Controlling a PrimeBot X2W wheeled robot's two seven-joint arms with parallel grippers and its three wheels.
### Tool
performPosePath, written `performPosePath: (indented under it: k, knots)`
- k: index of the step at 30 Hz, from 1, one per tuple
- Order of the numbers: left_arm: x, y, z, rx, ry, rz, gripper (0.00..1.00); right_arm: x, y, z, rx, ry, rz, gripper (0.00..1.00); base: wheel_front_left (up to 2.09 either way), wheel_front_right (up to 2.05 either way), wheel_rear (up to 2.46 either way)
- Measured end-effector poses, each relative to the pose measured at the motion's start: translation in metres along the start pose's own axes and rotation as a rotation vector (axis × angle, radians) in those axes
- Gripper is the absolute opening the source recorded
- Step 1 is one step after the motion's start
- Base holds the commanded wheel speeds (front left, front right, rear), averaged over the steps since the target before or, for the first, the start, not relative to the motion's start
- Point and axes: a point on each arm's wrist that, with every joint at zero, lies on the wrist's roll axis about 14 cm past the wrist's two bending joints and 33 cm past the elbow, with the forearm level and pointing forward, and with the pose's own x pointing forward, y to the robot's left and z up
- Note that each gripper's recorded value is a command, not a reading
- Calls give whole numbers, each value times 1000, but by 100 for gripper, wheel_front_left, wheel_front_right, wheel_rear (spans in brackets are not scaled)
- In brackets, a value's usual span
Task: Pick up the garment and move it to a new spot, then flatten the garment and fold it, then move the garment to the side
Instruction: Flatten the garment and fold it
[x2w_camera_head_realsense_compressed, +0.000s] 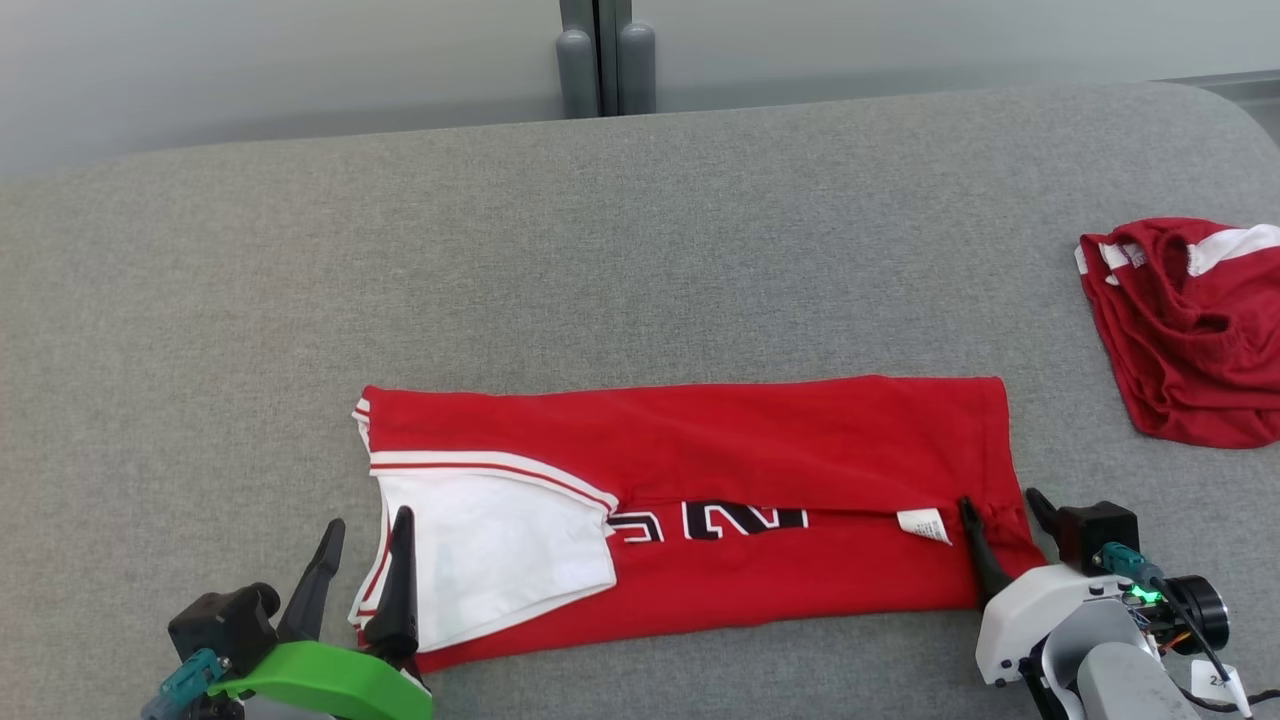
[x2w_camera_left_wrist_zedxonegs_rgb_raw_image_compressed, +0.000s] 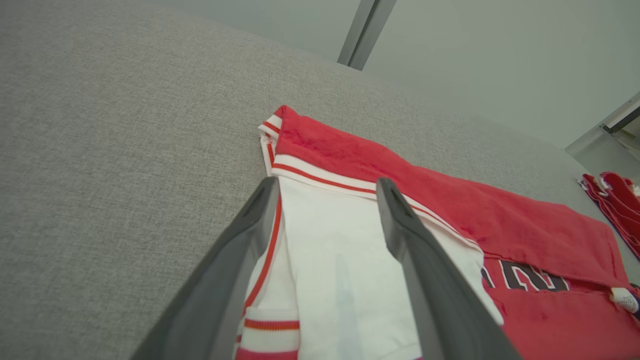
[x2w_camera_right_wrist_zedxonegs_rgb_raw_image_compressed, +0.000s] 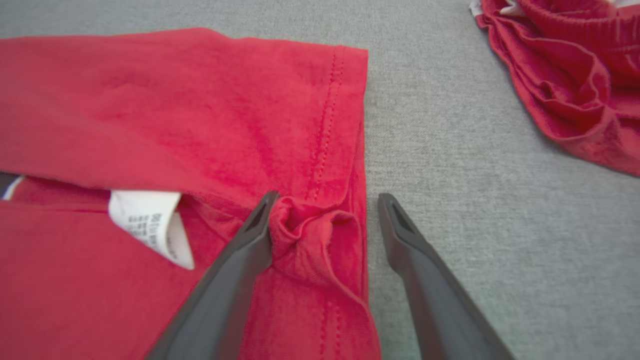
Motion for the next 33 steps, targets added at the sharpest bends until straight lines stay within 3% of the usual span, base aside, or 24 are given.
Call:
performPosePath:
  k: [2,13,24,29,33]
  knots:
    - [1,-1,0,0,-1,-5,100,1,1,-1,0,2,4,0,0,0,0]
    - [8,-6,3,6,-14,-20,100,8,-15,16,41,-52,-51,0,0,0,0]
    - [16,-23,1,16,-14,-73,100,-16,-92,60,2,-133,-262,0,0,0,0]
    - [17,-28,-2,21,-5,-90,100,-26,-96,73,52,-161,-275,0,0,0,0]
    - [16,-30,-5,23,0,-95,100,-25,-76,85,93,-187,-213,0,0,0,0]
